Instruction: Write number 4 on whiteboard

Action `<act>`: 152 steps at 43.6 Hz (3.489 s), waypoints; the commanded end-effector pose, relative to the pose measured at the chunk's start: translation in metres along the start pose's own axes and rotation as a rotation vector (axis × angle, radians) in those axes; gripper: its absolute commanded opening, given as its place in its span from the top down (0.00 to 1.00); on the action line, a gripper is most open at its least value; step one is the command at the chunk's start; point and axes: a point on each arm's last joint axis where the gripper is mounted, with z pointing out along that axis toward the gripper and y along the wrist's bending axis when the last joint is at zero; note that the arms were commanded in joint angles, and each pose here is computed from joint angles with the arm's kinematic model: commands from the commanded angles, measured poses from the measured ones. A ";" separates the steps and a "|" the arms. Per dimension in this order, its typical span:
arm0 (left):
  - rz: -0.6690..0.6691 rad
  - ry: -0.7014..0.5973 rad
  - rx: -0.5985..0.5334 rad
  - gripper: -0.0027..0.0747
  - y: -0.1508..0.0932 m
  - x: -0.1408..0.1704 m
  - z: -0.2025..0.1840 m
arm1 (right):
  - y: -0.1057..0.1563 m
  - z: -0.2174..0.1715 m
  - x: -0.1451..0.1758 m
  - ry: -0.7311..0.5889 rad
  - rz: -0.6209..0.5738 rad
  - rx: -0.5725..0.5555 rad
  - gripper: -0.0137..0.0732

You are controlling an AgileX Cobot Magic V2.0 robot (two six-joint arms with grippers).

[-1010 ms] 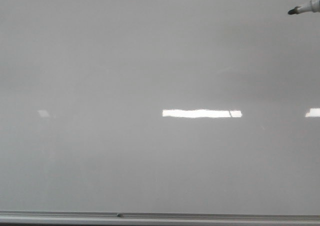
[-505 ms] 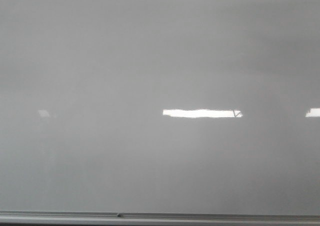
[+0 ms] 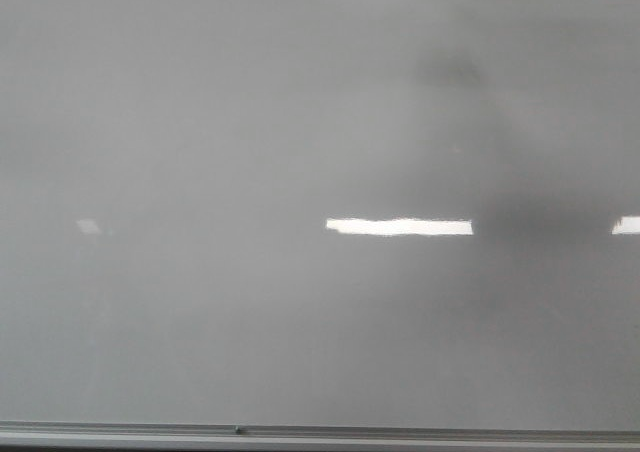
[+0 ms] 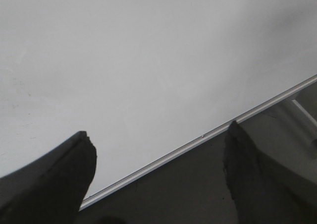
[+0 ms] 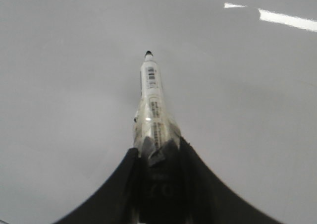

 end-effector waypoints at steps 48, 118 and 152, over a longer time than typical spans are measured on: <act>0.025 -0.122 -0.004 0.30 0.001 -0.014 -0.005 | -0.009 0.044 0.011 0.158 -0.137 0.075 0.93; 0.255 -0.108 0.123 0.30 -0.020 -0.032 0.005 | 0.022 0.002 0.024 0.337 -0.299 -0.064 0.93; 0.817 0.053 0.867 0.30 -0.147 -0.094 0.095 | 0.062 -0.098 0.043 0.365 -0.672 -0.676 0.93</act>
